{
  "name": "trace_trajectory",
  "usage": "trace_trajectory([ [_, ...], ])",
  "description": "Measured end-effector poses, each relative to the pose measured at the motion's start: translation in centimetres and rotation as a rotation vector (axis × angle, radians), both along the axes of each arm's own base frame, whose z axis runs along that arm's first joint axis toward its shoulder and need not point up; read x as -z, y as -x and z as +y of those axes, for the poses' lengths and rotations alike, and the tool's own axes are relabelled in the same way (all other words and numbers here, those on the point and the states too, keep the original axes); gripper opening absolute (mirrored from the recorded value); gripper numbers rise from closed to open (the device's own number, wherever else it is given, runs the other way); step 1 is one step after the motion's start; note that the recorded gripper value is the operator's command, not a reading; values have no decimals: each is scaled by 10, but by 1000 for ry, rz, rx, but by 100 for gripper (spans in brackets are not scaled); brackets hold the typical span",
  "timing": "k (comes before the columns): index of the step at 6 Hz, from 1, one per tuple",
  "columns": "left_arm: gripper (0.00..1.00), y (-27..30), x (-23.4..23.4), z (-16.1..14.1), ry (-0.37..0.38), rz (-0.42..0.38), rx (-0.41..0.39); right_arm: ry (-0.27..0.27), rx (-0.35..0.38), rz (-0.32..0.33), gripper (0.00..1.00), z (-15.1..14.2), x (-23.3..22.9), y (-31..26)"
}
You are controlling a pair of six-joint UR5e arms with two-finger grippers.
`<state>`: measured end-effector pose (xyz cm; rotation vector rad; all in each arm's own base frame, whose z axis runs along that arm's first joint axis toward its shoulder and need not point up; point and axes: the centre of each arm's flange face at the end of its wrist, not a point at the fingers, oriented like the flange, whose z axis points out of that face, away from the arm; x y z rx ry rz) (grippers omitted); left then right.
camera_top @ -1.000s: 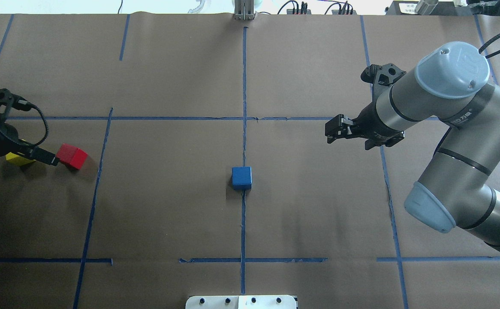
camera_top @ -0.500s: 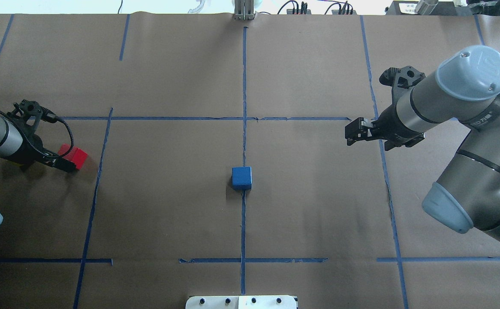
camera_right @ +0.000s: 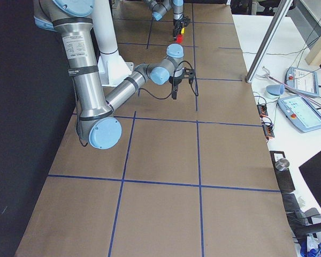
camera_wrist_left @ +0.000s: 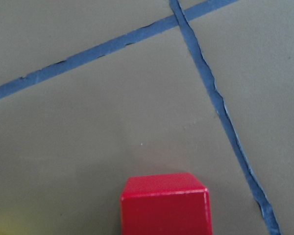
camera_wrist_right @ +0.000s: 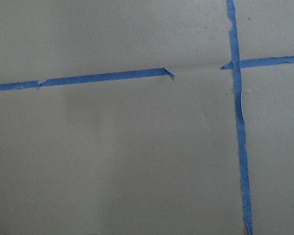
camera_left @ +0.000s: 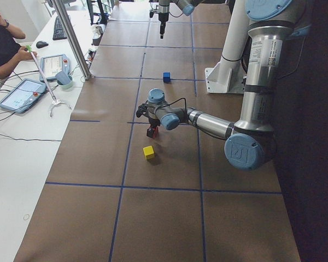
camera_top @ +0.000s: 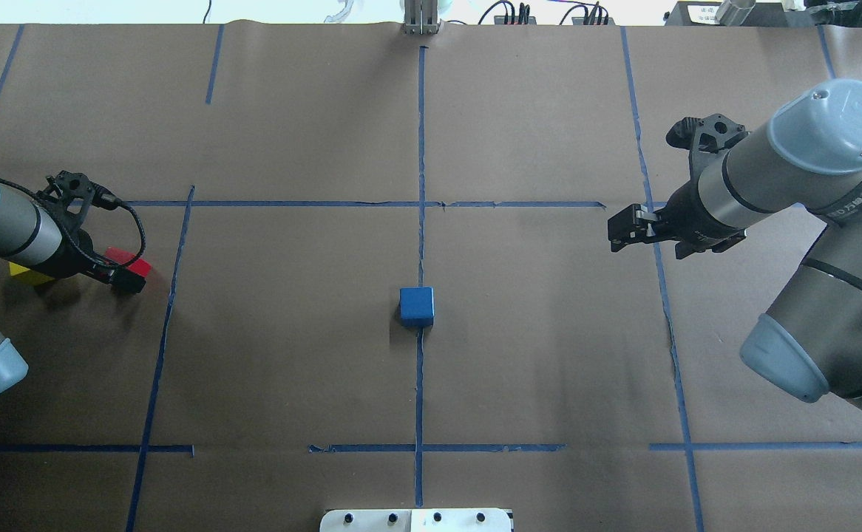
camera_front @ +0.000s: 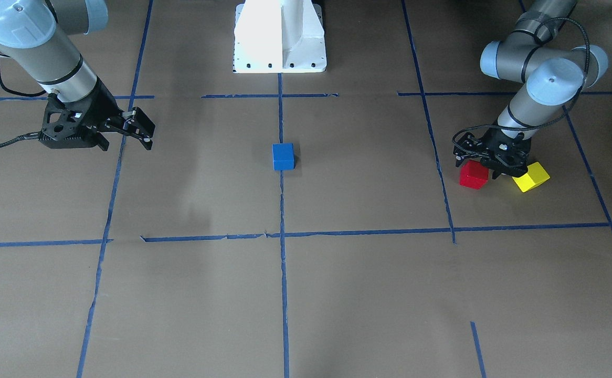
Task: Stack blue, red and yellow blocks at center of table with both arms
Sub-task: 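Close the left gripper on the red cube and lift it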
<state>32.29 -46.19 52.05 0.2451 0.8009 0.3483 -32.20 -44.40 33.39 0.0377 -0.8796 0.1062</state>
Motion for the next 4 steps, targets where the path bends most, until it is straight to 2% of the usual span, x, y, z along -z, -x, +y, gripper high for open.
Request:
trace_trajectory([
  [1, 6, -3, -1, -2, 0, -1, -2, 1, 1, 1, 100, 0, -1, 0],
  [2, 0, -4, 1, -3, -2, 1, -3, 2, 0, 3, 100, 0, -2, 0],
  [3, 0, -4, 16, -4, -10, 20, 5, 2, -1, 3, 100, 0, -2, 0],
  [4, 1, -12, 59, -13, 16, 40, 41, 2, -2, 3, 100, 0, -2, -1],
])
